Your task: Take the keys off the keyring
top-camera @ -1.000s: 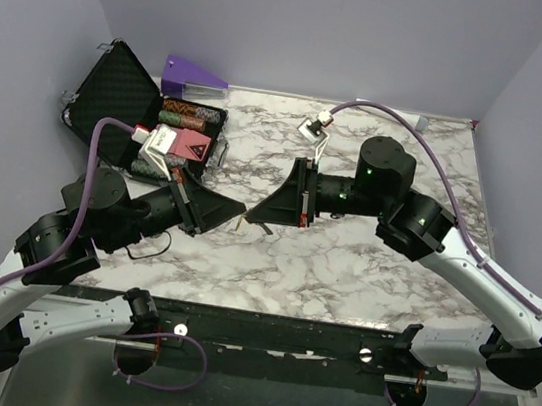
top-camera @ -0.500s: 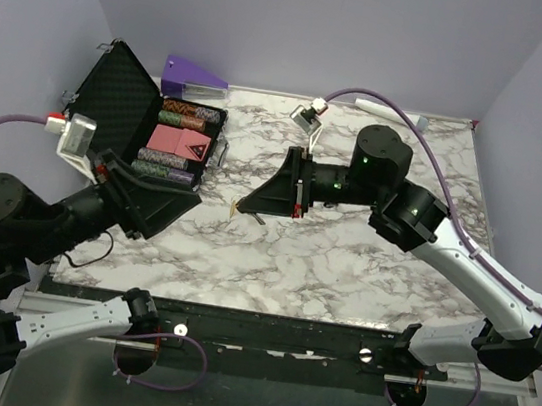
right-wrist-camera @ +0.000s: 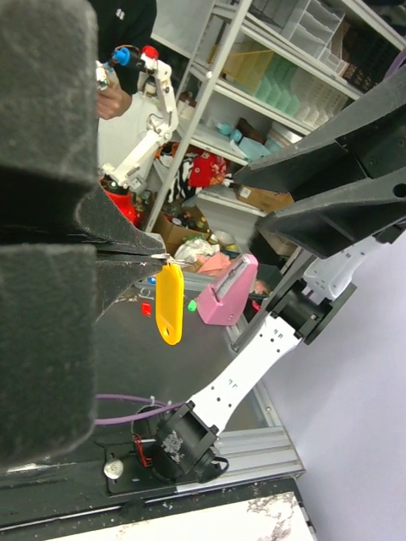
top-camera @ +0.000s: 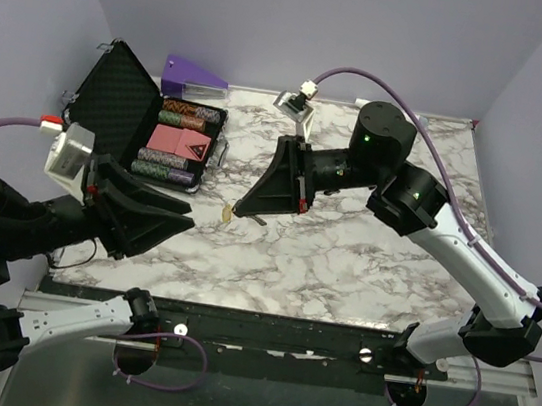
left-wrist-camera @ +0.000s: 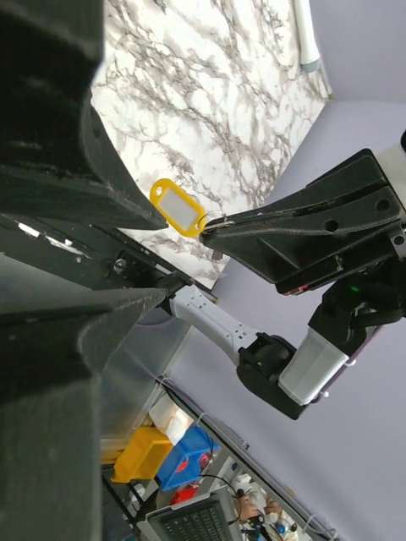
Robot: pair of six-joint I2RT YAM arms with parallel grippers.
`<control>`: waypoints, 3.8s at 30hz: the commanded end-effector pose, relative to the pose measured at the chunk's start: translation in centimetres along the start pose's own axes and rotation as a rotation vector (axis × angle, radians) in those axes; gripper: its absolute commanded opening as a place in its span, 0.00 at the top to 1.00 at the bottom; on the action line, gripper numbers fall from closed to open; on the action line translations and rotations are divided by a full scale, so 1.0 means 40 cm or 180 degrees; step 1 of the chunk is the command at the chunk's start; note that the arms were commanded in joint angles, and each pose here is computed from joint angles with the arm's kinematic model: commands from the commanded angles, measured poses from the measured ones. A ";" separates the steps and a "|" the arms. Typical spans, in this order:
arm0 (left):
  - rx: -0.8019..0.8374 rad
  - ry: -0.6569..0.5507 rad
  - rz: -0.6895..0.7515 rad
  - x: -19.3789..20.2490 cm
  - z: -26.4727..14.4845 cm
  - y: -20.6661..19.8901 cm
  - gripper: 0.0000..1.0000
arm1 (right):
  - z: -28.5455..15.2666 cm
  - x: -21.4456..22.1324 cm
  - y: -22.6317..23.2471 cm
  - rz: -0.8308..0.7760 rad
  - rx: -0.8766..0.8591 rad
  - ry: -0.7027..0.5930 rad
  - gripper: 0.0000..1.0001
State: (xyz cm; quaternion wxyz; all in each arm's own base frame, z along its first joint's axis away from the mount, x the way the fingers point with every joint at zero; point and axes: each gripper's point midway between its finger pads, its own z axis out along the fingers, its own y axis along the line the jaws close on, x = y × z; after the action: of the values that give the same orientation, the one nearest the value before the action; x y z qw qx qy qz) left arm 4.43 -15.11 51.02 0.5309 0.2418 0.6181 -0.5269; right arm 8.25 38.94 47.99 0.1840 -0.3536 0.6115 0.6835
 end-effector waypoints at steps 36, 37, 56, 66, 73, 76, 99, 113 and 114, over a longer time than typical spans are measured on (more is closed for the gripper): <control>0.0182 0.0493 -0.0347 0.026 0.180 -0.004 0.50 | -0.054 0.002 0.061 -0.0127 0.0019 -0.0224 0.99; 0.0208 0.0527 -0.0365 0.031 0.186 -0.006 0.51 | -0.054 0.002 0.059 -0.0123 0.0022 -0.0222 0.99; 0.0403 0.0652 -0.0533 0.045 0.212 -0.028 1.00 | -0.063 0.004 0.060 -0.0110 0.0079 -0.0288 0.99; 0.0447 0.0504 -0.0606 0.011 0.201 -0.048 0.78 | -0.071 -0.009 0.070 -0.0100 0.0094 -0.0393 0.99; 0.0135 0.0345 -0.0400 -0.040 0.165 -0.024 0.29 | -0.073 0.004 0.079 -0.0107 0.0058 -0.0281 0.99; 0.0086 0.0452 -0.0377 -0.037 0.171 -0.017 0.37 | -0.072 0.008 0.081 -0.0130 0.0050 -0.0222 0.99; 0.0141 0.0709 -0.0545 0.017 0.230 0.006 0.79 | -0.066 0.004 0.080 -0.0152 0.0045 -0.0173 0.99; 0.0095 0.0679 -0.0549 0.014 0.209 0.011 0.77 | -0.067 -0.003 0.074 -0.0176 0.0107 -0.0215 0.99; 0.0086 0.0675 -0.0554 0.013 0.209 0.012 0.79 | -0.068 -0.004 0.076 -0.0183 0.0103 -0.0219 0.99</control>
State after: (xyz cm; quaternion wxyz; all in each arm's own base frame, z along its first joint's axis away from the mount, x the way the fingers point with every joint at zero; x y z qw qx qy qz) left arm 8.40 -23.40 51.08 0.4050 0.2506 0.6863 -0.5497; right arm 7.35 36.24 49.12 0.2209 -0.3392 0.6144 0.6772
